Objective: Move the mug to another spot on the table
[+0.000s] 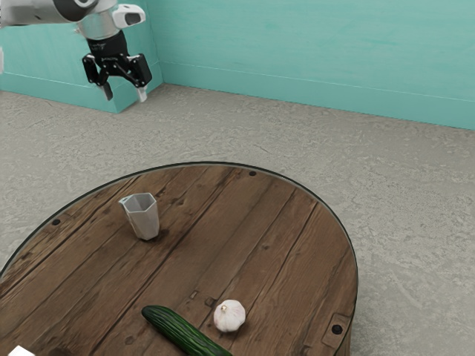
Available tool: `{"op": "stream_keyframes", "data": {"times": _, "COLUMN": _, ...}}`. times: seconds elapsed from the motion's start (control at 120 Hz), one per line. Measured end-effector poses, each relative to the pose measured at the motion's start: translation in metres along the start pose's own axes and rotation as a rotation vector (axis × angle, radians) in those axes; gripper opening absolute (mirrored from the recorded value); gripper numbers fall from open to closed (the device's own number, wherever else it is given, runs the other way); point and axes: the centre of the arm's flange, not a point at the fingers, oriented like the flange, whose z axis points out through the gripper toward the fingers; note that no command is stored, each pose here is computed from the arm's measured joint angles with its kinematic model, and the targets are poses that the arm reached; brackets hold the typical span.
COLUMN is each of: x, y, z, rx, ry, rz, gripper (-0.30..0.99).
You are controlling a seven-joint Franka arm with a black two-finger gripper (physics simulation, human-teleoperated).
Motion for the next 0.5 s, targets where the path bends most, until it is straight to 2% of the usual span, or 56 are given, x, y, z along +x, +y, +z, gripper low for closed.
{"op": "stream_keyframes", "data": {"times": 0.192, "x": -0.002, "y": 0.013, "z": -0.008, "rx": 0.012, "ry": 0.012, "rz": 0.04, "gripper": 0.67}}
{"op": "stream_keyframes", "data": {"times": 0.342, "x": -0.003, "y": 0.002, "z": -0.011, "rx": 0.038, "ry": 0.018, "rz": 0.066, "gripper": 0.67}}
{"op": "stream_keyframes", "data": {"times": 0.5, "x": -0.004, "y": -0.002, "z": -0.003, "rx": 0.104, "ry": -0.018, "rz": 0.287, "gripper": 0.67}}
